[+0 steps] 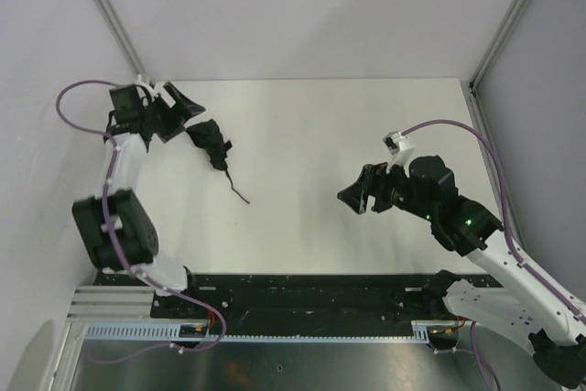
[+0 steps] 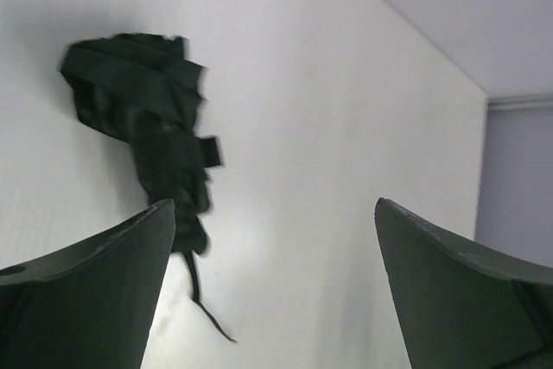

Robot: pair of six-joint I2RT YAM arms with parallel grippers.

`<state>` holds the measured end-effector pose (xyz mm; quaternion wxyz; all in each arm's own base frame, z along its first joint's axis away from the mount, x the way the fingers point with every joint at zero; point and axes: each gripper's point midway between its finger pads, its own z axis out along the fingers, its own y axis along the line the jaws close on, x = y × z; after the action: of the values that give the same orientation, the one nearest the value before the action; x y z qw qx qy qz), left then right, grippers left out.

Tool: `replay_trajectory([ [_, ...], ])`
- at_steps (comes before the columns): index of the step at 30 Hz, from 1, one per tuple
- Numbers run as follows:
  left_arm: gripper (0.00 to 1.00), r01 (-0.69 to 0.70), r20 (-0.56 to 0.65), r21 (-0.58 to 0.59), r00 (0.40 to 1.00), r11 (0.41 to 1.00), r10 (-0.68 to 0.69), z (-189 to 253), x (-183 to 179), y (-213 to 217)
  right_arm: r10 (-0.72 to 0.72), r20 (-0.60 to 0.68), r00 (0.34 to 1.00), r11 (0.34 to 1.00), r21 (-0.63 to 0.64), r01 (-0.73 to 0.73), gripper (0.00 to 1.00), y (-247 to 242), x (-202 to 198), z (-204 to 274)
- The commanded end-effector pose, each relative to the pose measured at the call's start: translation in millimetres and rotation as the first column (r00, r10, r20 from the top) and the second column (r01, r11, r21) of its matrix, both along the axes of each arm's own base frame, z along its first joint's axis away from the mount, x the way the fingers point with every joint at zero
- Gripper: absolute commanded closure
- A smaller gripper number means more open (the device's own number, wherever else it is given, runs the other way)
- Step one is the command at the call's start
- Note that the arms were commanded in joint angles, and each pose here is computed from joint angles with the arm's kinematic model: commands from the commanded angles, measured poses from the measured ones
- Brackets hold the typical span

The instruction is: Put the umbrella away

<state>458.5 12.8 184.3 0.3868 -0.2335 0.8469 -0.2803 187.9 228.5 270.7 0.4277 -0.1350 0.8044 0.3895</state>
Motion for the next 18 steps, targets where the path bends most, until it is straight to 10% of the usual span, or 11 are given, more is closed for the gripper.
replay_trajectory([
  [1, 0.01, 0.139, 0.222, 0.002, 0.965, 0.990, -0.136, 89.0, -54.1, -44.6, -0.249, 0.067, 0.966, 0.957, -0.135, 0.256, 0.22, -47.3, 28.6, 1.1],
  [8, 0.01, 0.385, 0.601, 0.123, 0.704, 0.915, -0.378, 233.2, -169.1, -136.7, -0.501, 0.315, 0.806, 0.799, -0.190, 0.571, 0.12, -128.8, 41.9, 55.0],
  [18, 0.00, 0.379, 0.935, 0.320, 0.018, 0.868, -0.353, 427.5, -346.3, -165.9, -0.627, 0.519, 0.581, 0.749, 0.196, 0.633, 0.02, -197.0, -12.8, 196.1],
])
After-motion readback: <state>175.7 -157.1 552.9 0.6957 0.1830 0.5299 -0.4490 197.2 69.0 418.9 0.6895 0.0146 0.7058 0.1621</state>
